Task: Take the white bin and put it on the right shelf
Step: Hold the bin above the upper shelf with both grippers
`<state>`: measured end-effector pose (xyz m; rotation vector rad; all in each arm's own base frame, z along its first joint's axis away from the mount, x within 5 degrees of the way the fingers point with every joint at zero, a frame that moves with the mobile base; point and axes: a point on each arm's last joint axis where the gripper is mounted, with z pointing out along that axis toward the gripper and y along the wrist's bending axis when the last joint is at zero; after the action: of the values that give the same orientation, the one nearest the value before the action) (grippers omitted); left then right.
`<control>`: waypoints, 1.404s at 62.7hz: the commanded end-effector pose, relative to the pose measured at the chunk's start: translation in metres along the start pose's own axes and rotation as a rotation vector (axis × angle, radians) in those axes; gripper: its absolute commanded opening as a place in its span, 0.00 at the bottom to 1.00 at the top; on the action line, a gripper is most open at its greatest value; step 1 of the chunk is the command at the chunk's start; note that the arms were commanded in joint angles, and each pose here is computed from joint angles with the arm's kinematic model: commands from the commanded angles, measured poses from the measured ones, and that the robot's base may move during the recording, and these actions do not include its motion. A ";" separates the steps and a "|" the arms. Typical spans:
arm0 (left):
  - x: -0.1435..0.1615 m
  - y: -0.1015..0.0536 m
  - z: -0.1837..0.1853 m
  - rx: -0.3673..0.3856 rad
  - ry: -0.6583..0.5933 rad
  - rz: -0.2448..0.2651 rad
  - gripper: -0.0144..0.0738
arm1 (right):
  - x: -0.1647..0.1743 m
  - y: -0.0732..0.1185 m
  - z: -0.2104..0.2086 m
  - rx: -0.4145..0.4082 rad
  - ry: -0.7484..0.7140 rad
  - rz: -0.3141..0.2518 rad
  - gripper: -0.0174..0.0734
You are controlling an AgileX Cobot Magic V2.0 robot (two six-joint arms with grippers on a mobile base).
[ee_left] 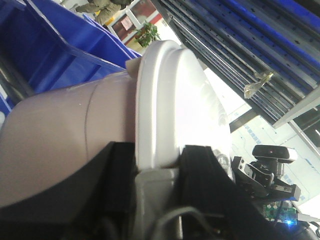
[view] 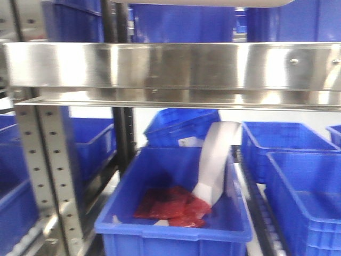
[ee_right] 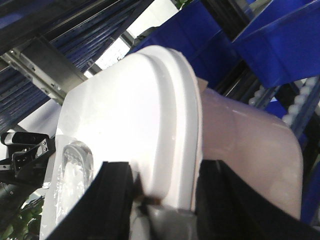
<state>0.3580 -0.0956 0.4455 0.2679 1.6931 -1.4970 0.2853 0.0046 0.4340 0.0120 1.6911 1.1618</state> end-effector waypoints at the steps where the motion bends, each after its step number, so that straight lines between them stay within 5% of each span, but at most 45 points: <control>1: 0.012 -0.060 0.000 0.282 0.135 0.059 0.02 | 0.007 0.052 -0.006 -0.289 0.094 -0.030 0.25; 88: 0.012 -0.060 0.000 0.282 0.135 0.059 0.02 | 0.007 0.051 -0.006 -0.289 0.094 -0.030 0.25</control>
<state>0.3581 -0.0956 0.4455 0.2662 1.6929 -1.4959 0.2853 0.0046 0.4340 0.0120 1.6911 1.1618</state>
